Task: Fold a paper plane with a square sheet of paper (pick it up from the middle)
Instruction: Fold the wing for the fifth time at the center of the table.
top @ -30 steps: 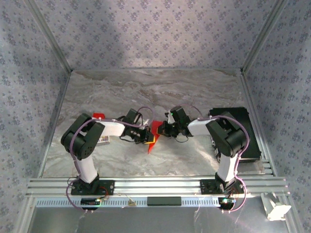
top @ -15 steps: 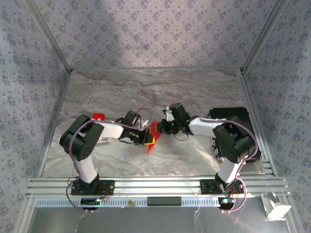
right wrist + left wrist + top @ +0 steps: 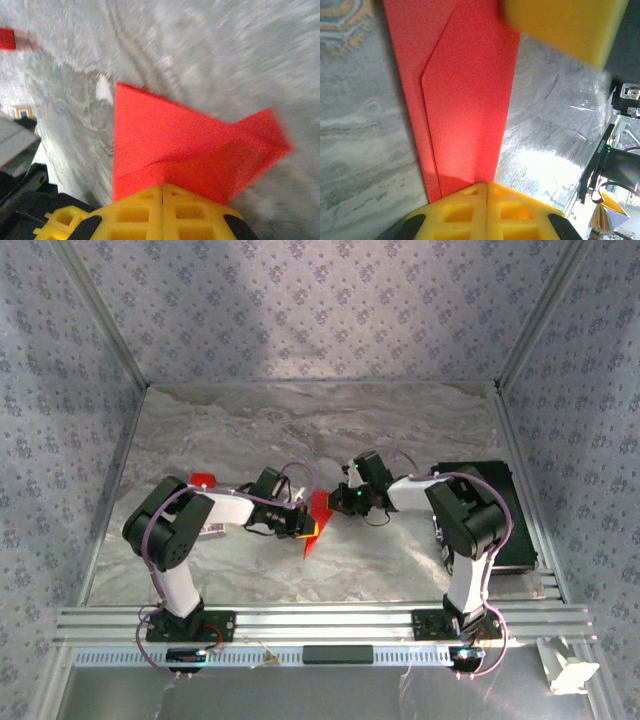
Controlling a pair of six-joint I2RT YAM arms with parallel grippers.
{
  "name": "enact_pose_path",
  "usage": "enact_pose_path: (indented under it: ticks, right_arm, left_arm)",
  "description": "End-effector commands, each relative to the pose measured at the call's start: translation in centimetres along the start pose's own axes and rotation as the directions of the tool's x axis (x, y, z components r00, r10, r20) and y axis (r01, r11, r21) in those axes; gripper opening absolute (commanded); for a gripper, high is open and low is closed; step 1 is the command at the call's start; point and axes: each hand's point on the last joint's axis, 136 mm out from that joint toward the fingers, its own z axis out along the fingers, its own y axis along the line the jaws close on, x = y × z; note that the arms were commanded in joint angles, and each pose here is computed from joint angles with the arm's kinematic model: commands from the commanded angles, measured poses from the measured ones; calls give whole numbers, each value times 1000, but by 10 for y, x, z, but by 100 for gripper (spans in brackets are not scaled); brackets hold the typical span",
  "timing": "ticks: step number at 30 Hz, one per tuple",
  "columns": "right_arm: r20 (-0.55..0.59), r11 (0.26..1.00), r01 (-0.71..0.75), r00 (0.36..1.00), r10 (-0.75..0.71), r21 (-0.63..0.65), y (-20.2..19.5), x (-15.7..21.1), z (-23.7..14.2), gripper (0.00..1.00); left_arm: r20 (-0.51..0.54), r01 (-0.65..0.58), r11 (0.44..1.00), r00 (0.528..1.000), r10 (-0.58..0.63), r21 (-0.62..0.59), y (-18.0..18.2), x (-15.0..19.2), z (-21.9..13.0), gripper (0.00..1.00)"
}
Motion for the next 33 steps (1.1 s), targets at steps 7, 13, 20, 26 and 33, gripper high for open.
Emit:
enact_pose_path:
  ticks: [7,13,20,26,33]
  right_arm:
    - [140,975,-155,981,133,159,-51,-42,-21,6]
    - [192,980,-144,975,116,140,-37,-68,-38,6]
    - [190,998,-9,982,-3,65,14,-61,-55,8]
    - [56,999,46,997,-45,-21,38,-22,-21,8]
    - [-56,995,-30,998,35,90,1,12,15,6]
  left_arm:
    - [-88,78,989,992,-90,-123,36,34,15,0]
    - [-90,80,989,992,-92,-125,37,34,16,0]
    - [-79,81,989,993,-91,-126,37,32,15,0]
    - [-70,82,989,993,-91,-122,35,30,14,0]
    - [-58,83,991,994,-90,-109,30,27,12,0]
